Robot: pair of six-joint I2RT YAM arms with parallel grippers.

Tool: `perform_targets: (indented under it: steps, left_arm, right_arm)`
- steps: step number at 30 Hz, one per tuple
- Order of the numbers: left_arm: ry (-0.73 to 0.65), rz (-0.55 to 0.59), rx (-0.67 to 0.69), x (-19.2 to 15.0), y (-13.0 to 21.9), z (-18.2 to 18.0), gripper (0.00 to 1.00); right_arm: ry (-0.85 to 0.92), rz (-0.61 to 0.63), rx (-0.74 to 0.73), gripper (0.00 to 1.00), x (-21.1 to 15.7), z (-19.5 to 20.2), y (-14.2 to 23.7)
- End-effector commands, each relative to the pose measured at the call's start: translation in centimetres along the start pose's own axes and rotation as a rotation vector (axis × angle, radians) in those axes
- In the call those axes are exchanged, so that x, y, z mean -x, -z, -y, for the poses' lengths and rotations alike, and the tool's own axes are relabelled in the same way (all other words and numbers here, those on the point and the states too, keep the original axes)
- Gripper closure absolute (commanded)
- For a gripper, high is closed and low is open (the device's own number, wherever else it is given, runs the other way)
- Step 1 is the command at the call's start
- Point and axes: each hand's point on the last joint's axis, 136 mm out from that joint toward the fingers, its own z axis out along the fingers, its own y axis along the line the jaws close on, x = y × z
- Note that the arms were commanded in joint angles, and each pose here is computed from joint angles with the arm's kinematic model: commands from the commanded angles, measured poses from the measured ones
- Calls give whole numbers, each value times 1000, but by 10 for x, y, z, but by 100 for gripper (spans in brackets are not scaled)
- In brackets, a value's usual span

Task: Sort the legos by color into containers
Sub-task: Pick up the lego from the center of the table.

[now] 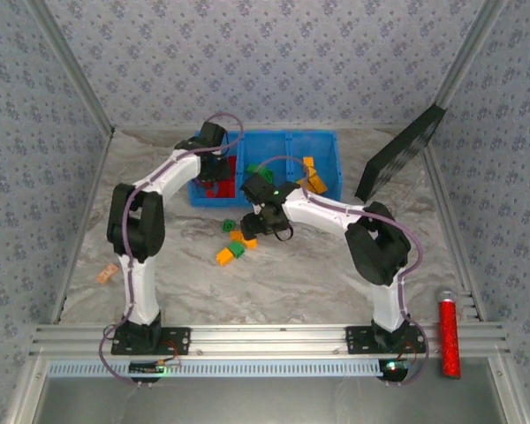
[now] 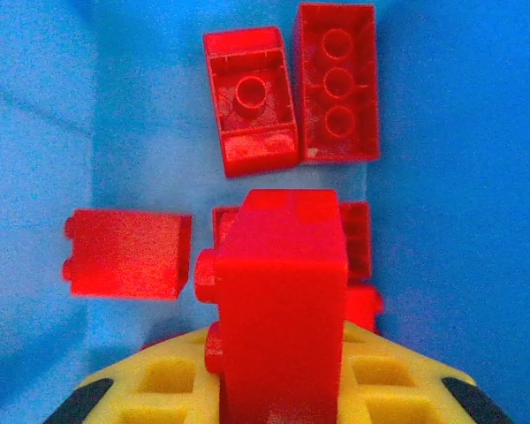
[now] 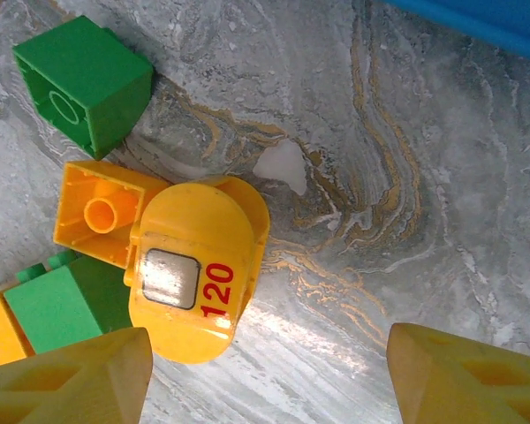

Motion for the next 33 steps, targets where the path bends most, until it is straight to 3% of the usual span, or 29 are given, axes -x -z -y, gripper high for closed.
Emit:
perform_targets:
  steps: [1,13,18,25,33]
  left_arm:
    - [2,21,-42,19,-3,6,90]
    - [-1,-16,-56,12,-23,4,74]
    - [-1,-15,-71,10,-22,4,62]
    - [-3,3,-82,13,-14,5,60]
    - [-6,14,-85,12,-6,5,59]
  right_arm:
    - [-15,5,-17,27,0,-4,-8]
    - [11,27,-67,27,-10,-11,-32]
    - [14,19,-91,27,-10,-7,-38]
    - [27,16,-119,27,-5,-1,-44]
    - [44,14,-146,35,-2,7,-51]
